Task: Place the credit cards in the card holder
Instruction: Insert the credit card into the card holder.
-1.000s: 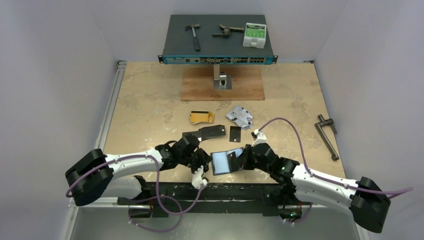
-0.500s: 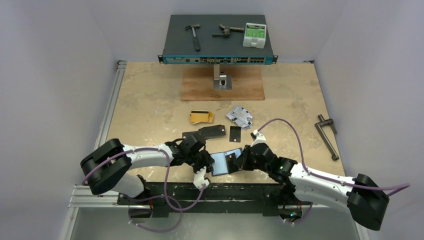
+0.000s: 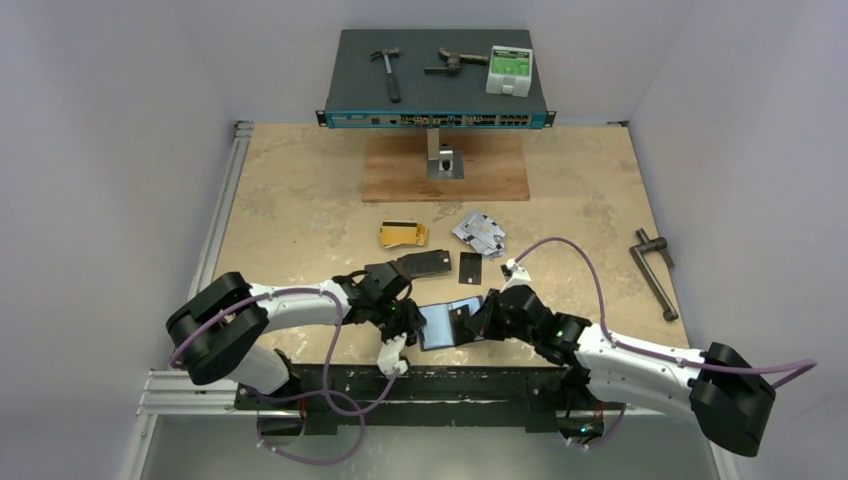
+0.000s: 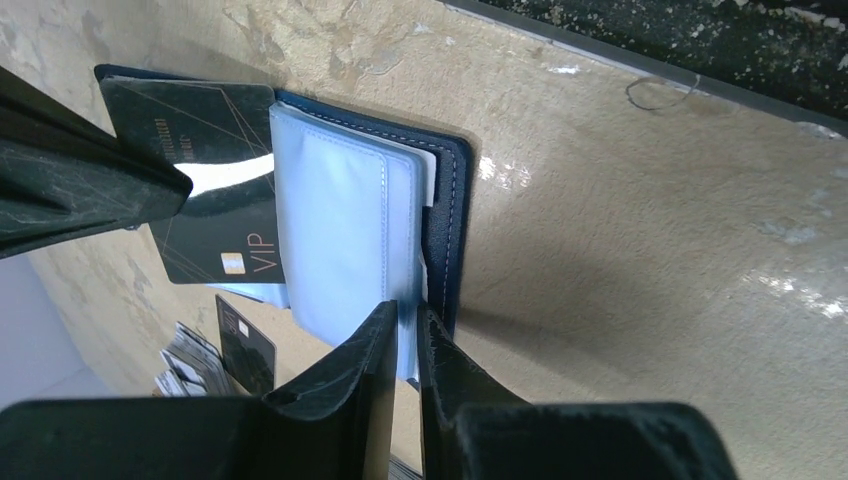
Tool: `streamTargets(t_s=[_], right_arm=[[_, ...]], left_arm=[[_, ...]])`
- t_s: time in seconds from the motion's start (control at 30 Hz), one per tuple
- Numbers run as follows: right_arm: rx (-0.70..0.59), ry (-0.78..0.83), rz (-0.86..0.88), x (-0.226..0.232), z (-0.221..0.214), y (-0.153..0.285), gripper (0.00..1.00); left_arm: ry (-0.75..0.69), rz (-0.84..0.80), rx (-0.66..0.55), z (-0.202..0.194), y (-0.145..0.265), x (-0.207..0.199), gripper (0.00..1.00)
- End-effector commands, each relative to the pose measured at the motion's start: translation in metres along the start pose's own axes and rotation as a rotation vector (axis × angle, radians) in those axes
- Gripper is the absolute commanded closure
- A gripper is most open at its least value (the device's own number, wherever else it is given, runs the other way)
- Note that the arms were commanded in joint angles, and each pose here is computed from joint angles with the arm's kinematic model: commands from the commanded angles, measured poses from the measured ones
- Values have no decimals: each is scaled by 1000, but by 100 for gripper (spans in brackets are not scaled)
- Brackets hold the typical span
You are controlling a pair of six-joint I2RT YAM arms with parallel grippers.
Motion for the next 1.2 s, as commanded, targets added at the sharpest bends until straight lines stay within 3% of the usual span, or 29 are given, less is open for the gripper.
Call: streamTargets(t_s=[0.0,0.57,0.9,1.17], right_arm=[[-37,8,-40,-14,1,-1,100],[-226,-226,153,-16,11,2,100],[-197,-251,171,-12,7,-11,100],[-159,-212,86,-18,3,-17,100]], left_arm=[[-24,-87,-65,8,-7,-24,88],[2,-133,-47,11,-6,-34,90],[30,-132,-33,14,-6,-32,96],[47,-131,-29,16,-7,-32,96]])
Point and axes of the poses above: each gripper's point midway between its finger pads, its own y axis back along the fingers, its own x axis along the line the jaws close on, z = x × y, the point moved 8 cm from there along y, back along the fingers, and after that the axes turned 10 degrees about -y, right-handed, at the moved point
